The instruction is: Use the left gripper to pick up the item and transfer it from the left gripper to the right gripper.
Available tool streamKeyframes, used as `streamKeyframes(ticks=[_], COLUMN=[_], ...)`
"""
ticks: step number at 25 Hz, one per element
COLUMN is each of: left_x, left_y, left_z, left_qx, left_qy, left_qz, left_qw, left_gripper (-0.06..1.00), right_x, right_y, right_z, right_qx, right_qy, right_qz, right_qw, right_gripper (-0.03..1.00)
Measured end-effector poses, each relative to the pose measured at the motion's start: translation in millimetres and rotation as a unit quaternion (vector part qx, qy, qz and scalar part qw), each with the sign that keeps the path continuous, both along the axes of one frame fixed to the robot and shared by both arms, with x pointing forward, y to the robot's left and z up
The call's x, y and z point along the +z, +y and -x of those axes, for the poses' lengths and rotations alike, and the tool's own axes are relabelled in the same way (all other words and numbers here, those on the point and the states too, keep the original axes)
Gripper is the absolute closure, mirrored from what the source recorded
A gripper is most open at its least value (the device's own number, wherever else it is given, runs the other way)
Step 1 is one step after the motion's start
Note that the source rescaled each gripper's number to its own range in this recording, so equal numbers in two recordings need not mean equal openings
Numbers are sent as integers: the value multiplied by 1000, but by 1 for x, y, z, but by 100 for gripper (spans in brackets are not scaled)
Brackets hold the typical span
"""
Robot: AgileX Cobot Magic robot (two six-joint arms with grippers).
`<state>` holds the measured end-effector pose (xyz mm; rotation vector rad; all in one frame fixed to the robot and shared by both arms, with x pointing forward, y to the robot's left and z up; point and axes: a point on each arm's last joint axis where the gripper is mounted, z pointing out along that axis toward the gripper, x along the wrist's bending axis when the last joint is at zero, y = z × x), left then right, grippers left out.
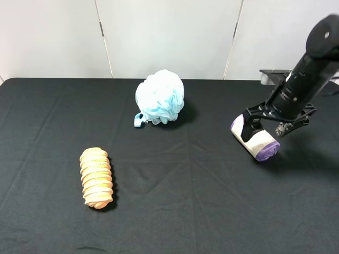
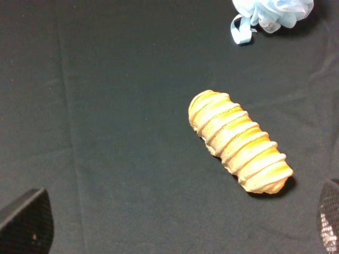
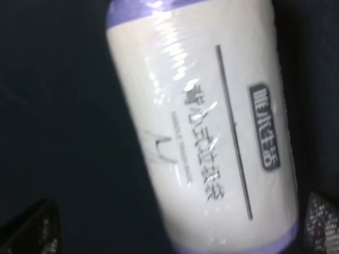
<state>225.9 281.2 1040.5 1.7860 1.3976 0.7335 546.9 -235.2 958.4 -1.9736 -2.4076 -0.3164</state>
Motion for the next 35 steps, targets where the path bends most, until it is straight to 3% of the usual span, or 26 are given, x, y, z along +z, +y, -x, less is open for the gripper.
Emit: streamKeyframes(ticks=[7, 12, 19, 27, 35], left_x=[0, 0, 0, 0, 0], left_y=[0, 0, 0, 0, 0], left_z=[0, 0, 0, 0, 0], left_qx=[0, 0, 0, 0, 0], left_qy=[0, 0, 0, 0, 0], left_qz=[0, 0, 0, 0, 0], left_qw=[1000, 1000, 1000, 1000, 1000], left_gripper=[-6, -6, -6, -6, -6], right_x=[32, 84, 131, 134, 123], right_y=[1, -2, -10, -22, -37], right_z=[4, 28, 76, 145, 213], right_qx=[8, 13, 20, 22, 17], right_qy=[22, -42, -99, -146, -264], right_qz=[-5, -17, -27, -27, -23], right_qw=[1000, 999, 994, 989, 964], right_gripper=[-3, -3, -3, -3, -3])
